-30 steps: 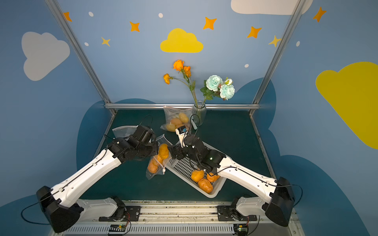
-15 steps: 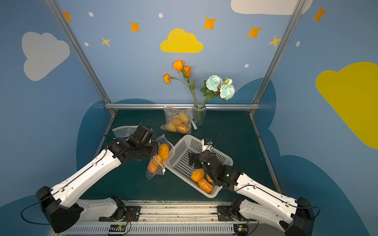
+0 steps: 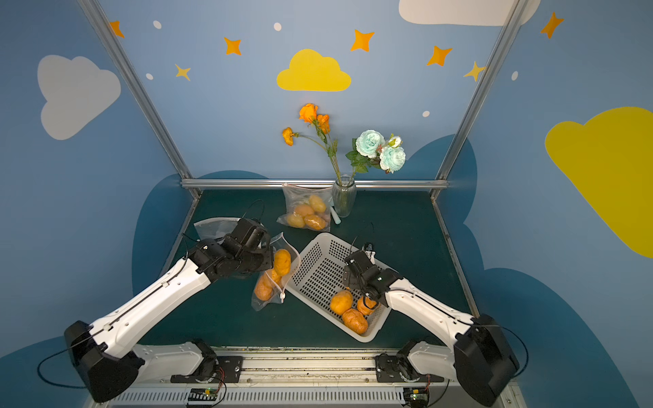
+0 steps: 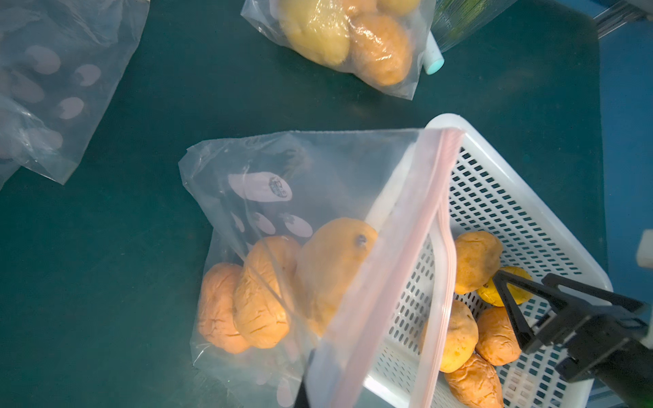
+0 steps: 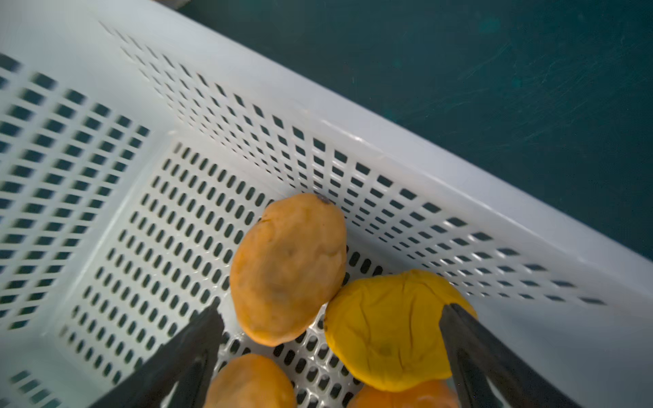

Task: Put the potatoes into a zipper bag and zip it
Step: Pick up the potato from the basket.

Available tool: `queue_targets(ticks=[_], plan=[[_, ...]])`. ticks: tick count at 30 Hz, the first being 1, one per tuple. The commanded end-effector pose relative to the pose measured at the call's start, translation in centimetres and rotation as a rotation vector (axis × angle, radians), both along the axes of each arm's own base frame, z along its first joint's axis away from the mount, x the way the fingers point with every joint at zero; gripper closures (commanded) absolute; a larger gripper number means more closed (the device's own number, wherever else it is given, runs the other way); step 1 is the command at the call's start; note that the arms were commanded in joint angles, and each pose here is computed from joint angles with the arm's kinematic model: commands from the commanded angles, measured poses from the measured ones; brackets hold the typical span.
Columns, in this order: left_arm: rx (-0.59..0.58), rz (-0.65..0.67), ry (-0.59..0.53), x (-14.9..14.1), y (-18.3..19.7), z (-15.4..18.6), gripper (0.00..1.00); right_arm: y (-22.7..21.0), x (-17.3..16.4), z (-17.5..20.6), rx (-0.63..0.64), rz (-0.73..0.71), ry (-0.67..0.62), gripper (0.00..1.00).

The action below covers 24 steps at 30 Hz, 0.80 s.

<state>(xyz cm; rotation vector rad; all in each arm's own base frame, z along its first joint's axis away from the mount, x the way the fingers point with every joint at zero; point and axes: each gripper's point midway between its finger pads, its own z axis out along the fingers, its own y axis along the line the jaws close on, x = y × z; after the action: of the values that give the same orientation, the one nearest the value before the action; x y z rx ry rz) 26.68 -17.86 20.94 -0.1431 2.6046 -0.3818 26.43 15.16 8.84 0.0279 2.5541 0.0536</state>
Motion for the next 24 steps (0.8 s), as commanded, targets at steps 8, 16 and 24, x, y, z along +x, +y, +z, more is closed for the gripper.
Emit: queue_targets(ticks=[8,16,24], plan=[[0.025,-0.022,0.014,0.0,-0.2,-0.9,0.96,3.0,2.1,-4.8,0.057,0.091,0.342,0.20],[0.037,-0.009,-0.002,0.1,0.3,-0.7,0.96,3.9,1.7,-5.2,0.112,0.122,0.390,0.39],[0.037,-0.015,0.006,0.1,0.1,-0.9,0.96,3.2,0.8,-2.6,0.150,0.150,0.298,0.48]])
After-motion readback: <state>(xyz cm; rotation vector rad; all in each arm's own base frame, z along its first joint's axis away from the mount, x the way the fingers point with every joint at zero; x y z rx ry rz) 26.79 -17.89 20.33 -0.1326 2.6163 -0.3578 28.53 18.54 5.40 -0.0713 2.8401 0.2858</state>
